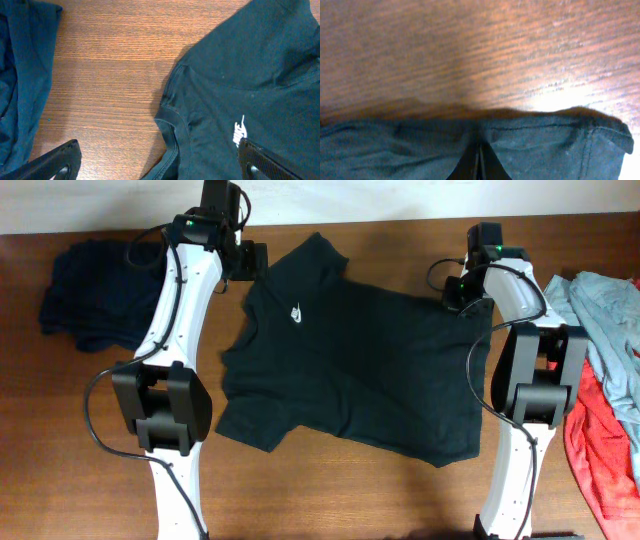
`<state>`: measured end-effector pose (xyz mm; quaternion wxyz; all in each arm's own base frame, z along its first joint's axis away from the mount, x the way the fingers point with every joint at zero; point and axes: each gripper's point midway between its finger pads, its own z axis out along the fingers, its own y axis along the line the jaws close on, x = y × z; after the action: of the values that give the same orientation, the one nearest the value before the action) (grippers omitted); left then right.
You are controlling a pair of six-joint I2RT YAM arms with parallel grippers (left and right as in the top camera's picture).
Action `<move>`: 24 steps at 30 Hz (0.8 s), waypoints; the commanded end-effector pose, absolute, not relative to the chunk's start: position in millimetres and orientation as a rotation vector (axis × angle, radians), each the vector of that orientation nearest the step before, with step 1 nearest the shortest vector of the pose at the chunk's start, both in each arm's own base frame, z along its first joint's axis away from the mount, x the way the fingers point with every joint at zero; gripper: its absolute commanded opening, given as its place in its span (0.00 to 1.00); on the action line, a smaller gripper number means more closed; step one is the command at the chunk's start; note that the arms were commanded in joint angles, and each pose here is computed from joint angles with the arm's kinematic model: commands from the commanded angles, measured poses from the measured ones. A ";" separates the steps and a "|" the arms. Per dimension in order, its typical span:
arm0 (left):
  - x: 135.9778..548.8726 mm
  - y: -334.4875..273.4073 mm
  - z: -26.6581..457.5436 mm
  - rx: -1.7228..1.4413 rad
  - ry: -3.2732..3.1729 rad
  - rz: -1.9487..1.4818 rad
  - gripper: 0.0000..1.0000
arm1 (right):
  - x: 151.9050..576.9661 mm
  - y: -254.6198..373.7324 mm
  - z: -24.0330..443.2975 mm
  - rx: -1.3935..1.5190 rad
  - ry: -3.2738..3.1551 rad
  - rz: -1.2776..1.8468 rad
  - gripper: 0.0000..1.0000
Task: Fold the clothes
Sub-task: 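Release the shirt and lift the right gripper away to the upper right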
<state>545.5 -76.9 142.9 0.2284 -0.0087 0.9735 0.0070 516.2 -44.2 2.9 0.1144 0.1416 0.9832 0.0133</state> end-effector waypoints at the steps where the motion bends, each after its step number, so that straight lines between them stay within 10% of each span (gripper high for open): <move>1: 546.3 -74.5 148.9 -0.036 2.666 0.028 0.99 | 518.7 -56.5 -22.5 0.434 2.894 -0.002 0.04; 24: 546.3 -74.5 148.9 -0.037 2.666 0.028 0.99 | 588.6 -86.8 31.5 0.243 2.609 0.080 0.04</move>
<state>545.3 -76.5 142.8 0.2281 -0.0089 0.9736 0.0082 572.2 -87.4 10.5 0.2278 0.1115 0.9670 0.0256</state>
